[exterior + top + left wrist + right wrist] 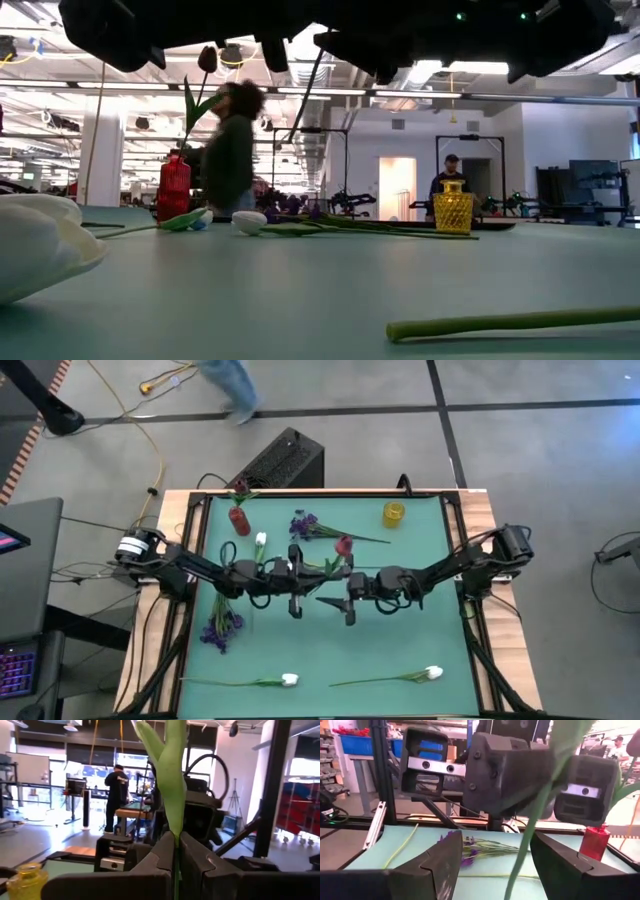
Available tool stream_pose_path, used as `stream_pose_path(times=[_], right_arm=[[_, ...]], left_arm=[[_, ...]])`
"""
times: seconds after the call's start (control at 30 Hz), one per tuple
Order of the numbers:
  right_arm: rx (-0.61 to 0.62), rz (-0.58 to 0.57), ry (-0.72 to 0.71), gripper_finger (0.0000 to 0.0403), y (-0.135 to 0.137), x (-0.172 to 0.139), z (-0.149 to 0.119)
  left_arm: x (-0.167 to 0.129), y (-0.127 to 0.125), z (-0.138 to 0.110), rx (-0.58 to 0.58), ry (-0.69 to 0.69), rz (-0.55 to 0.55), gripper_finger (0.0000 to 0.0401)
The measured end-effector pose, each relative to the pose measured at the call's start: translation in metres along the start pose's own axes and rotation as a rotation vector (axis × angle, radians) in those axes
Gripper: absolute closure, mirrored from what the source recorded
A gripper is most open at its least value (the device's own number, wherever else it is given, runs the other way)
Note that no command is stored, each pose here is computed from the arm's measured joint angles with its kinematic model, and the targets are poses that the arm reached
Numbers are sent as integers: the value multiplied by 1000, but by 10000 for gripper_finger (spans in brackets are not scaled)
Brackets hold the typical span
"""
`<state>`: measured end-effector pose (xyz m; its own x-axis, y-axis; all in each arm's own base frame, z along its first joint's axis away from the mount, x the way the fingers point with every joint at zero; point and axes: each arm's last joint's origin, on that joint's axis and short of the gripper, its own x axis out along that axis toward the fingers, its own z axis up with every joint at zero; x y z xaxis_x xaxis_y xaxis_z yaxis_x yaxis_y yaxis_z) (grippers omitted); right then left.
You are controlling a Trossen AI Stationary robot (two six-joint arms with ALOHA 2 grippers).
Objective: Sort flowers into vase by color
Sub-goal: Put the red tulip into the red vase
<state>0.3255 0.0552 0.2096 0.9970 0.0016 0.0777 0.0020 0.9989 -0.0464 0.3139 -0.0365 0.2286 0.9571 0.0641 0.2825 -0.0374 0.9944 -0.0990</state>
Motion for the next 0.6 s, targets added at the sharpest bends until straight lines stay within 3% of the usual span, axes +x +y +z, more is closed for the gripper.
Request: stream_pose_path(times=[0.27, 0.6], right_arm=[[-7, -29, 32, 173, -9, 1, -3], [-8, -45, 32, 303, -14, 2, -4]], left_arm=[[0, 0, 3, 0, -34, -4, 401], [0, 0, 4, 11, -42, -2, 401]])
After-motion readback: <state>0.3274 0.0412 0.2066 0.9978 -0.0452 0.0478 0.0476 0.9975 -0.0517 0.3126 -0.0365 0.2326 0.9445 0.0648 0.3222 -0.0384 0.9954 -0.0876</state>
